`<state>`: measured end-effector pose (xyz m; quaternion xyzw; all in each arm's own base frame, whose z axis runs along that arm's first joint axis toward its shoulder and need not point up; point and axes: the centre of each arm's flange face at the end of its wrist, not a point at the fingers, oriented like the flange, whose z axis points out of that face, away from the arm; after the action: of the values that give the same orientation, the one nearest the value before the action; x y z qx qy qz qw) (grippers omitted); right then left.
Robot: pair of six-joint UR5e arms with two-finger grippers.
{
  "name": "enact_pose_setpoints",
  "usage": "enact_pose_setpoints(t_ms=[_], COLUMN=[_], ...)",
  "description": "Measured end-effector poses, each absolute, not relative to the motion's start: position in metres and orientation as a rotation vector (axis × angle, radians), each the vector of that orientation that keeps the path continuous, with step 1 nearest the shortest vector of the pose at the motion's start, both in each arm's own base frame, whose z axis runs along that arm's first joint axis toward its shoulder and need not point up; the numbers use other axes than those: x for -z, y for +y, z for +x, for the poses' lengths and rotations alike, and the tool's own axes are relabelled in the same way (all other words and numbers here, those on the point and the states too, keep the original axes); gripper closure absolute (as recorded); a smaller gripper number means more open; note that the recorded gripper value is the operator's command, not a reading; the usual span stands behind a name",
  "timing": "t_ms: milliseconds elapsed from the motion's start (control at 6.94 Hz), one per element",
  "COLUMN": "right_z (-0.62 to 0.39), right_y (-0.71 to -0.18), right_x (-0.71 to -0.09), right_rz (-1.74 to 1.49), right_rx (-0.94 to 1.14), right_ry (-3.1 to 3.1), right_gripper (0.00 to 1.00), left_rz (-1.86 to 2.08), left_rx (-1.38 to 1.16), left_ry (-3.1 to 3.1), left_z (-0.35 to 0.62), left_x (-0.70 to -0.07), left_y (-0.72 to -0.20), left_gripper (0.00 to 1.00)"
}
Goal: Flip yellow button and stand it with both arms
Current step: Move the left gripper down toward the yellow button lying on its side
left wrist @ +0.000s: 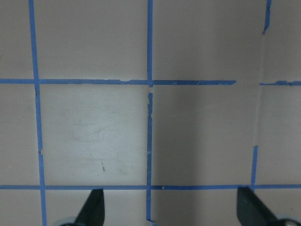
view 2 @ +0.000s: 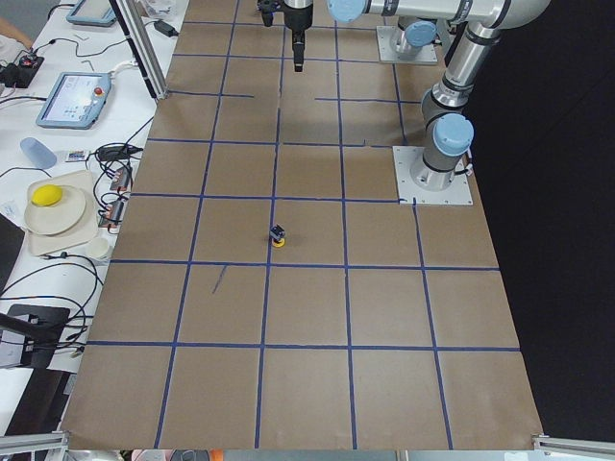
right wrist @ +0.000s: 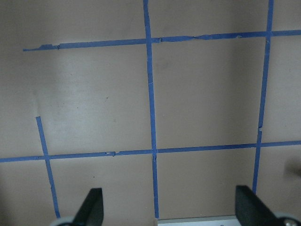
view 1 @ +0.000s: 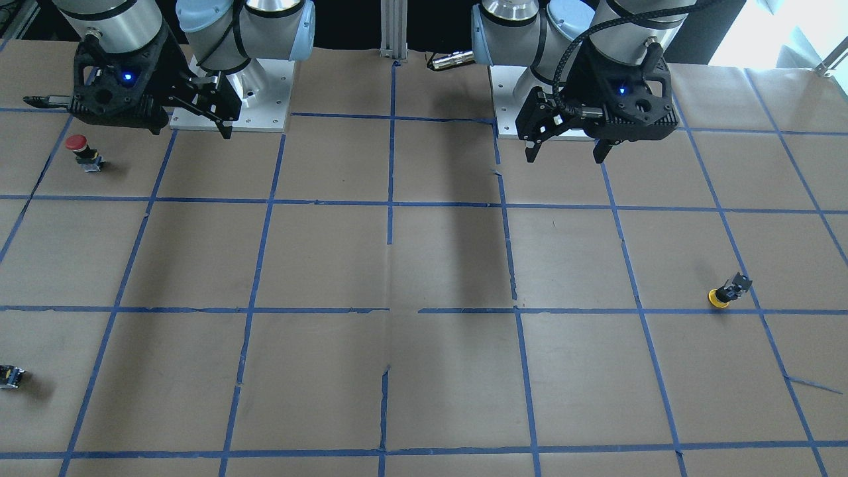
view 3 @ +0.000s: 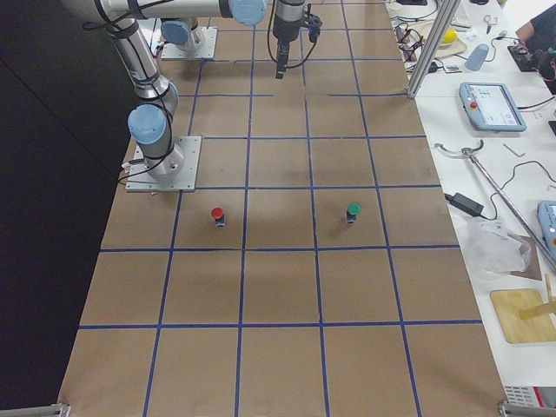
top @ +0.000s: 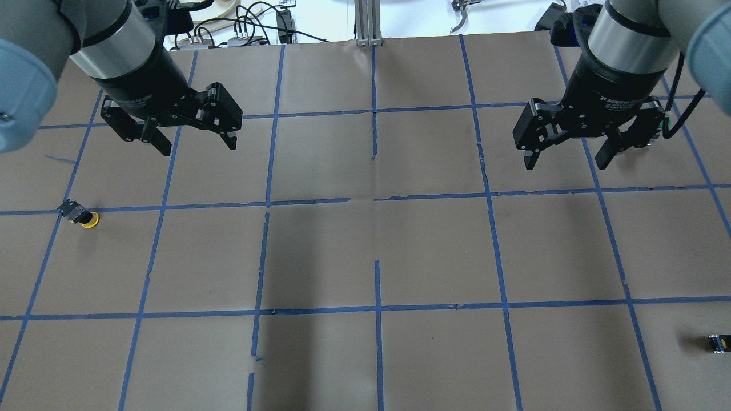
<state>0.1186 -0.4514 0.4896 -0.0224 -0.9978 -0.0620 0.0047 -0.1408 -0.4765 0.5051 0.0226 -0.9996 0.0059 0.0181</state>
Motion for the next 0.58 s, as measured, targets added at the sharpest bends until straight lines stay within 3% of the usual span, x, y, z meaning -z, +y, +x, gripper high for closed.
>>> enact_pose_setpoints(t_ms=[577], right_z=[0.117], right_y=[-0.444], right_x=[-0.486], right_rz=[-0.081], right_rx=[0.182], right_ry=[-3.123], right_gripper=[0.0], left_rz=[-0.003], left_rx=[0.019], left_ry=[-3.116], left_z=[-0.086], left_x=[-0.493], left_y=[-0.487], left_gripper=[0.0])
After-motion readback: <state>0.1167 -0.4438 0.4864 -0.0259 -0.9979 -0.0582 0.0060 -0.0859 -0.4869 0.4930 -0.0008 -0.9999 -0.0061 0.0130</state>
